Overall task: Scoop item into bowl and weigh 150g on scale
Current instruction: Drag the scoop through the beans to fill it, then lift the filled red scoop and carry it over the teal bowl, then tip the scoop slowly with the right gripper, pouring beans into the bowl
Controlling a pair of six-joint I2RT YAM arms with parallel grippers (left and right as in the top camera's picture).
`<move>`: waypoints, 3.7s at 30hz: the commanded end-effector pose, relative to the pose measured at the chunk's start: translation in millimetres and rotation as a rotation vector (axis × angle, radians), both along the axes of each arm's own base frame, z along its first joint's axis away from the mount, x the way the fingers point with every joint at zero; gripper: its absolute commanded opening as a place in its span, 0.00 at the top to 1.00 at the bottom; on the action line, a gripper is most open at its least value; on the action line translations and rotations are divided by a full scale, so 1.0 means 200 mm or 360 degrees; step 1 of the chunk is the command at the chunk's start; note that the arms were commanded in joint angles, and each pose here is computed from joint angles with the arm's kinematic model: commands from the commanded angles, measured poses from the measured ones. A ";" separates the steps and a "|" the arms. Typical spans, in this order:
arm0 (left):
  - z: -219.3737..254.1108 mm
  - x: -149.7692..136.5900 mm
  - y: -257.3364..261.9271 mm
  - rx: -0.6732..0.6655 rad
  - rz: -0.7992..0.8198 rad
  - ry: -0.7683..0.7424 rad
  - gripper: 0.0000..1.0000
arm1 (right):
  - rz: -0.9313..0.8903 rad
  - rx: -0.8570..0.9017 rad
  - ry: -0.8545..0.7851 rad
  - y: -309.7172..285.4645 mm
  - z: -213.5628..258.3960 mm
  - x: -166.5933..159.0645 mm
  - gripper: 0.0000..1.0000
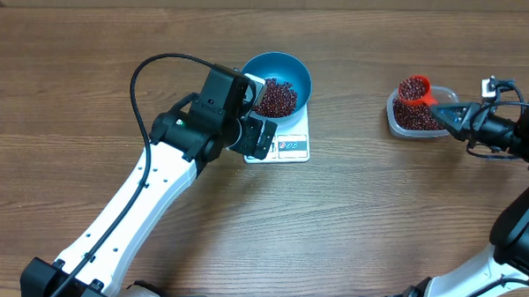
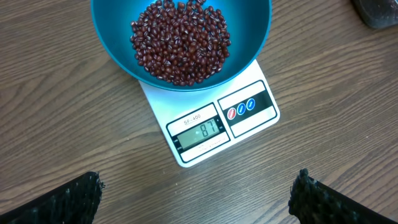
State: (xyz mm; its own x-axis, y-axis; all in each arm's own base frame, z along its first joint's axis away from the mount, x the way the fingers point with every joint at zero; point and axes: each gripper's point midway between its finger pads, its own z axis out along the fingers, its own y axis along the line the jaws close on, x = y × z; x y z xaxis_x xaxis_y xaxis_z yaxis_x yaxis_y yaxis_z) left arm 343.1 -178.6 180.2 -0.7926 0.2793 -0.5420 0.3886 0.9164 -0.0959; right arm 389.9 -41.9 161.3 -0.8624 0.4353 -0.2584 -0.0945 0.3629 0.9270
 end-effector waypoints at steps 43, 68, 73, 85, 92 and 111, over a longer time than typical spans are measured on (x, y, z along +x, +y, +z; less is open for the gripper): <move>0.01 -0.01 -0.01 -0.0005 -0.0035 -0.0016 0.00 | 0.0701 -0.0986 -0.0235 1.29 0.13 0.19 0.96; 0.01 -0.01 -0.01 -0.0005 -0.0035 -0.0016 0.01 | 0.0672 -0.1136 -0.0260 1.30 0.14 0.20 0.96; 0.01 -0.01 -0.01 -0.0005 -0.0035 -0.0016 0.00 | 0.0672 -0.1136 -0.0260 1.30 0.14 0.20 0.96; 0.01 -0.01 -0.01 -0.0005 -0.0035 -0.0016 0.00 | 0.0675 -0.1137 -0.0264 1.30 0.14 0.20 0.96; 0.01 -0.01 -0.01 -0.0005 -0.0035 -0.0016 0.00 | 0.0678 -0.1208 -0.0269 1.31 0.12 0.20 0.96; 0.01 -0.01 -0.01 -0.0005 -0.0035 -0.0016 0.01 | 0.0748 -0.1348 -0.0346 1.34 0.09 0.18 0.96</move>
State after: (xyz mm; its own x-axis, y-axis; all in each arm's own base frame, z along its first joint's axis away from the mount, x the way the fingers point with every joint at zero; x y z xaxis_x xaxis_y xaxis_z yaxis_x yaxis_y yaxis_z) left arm 343.2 -178.6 180.2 -0.7922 0.2796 -0.5424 0.3889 0.9163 -0.0958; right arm 418.4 223.7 164.7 -0.8233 -0.3381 -0.4560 -0.5144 0.7841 0.3473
